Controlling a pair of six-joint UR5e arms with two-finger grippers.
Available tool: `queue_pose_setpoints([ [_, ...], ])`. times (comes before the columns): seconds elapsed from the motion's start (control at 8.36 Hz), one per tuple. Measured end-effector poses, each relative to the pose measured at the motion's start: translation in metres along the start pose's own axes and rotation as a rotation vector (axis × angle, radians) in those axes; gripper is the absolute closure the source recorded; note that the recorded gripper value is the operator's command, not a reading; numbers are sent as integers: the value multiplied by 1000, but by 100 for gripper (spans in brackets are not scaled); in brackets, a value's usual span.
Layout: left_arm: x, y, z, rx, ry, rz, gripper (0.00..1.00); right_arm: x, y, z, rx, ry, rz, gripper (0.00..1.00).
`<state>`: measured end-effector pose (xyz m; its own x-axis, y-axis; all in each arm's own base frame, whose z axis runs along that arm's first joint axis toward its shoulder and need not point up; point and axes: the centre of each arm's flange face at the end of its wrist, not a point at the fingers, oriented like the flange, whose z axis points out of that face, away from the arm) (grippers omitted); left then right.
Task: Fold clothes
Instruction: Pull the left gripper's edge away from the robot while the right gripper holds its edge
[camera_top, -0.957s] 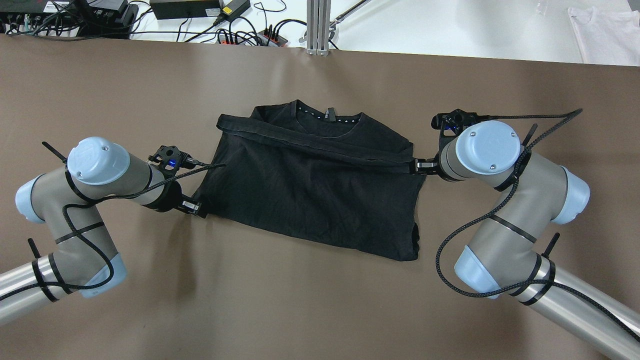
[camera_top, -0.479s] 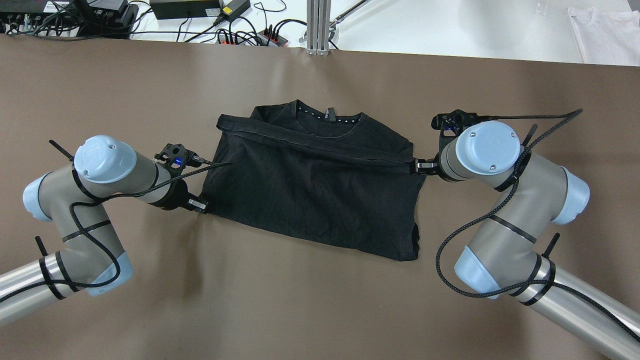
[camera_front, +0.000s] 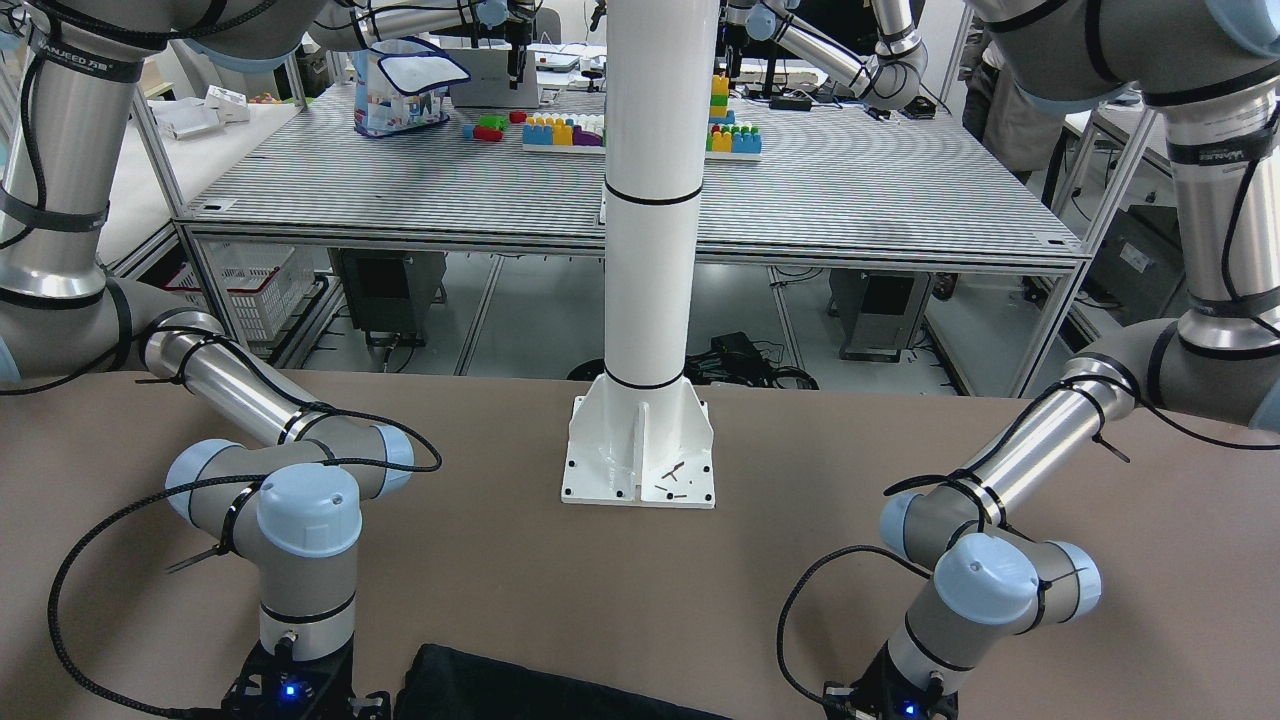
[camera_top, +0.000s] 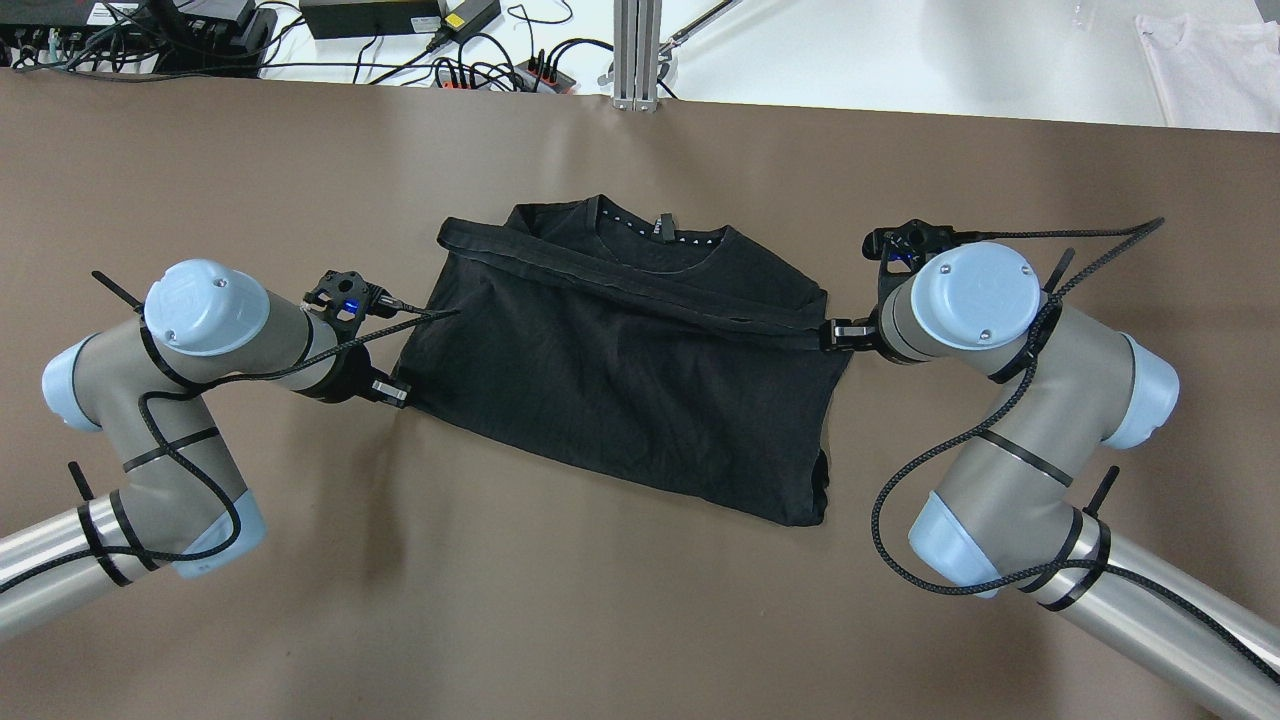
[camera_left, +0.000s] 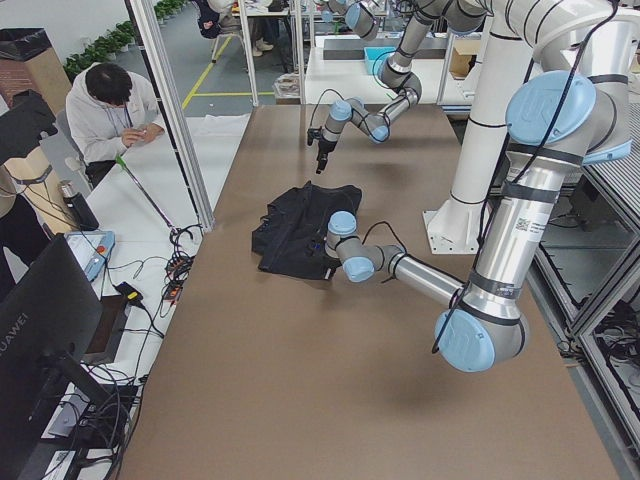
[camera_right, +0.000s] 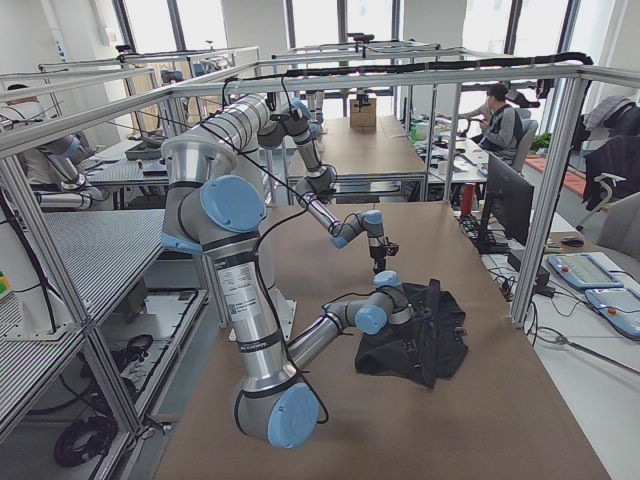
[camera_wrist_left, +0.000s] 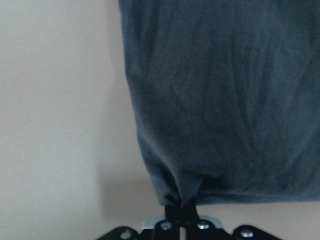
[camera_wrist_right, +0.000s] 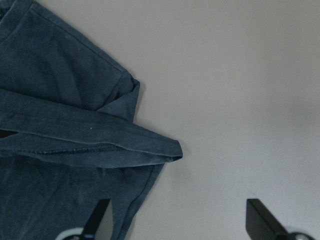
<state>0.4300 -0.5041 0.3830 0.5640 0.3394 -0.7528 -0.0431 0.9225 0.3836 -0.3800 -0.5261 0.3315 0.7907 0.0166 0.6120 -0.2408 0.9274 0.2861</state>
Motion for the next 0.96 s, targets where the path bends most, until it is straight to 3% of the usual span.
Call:
queue_pose_setpoints([
  [0.24, -27, -39, -3, 33, -47, 1, 100, -1, 1, 0, -1, -1, 1, 6],
  [0.72, -29, -187, -4, 92, -124, -44, 100, -3, 2, 0, -2, -4, 3, 6],
  [0.96, -17, -244, -5, 118, -176, -64, 100, -3, 3, -1, -2, -4, 3, 6],
])
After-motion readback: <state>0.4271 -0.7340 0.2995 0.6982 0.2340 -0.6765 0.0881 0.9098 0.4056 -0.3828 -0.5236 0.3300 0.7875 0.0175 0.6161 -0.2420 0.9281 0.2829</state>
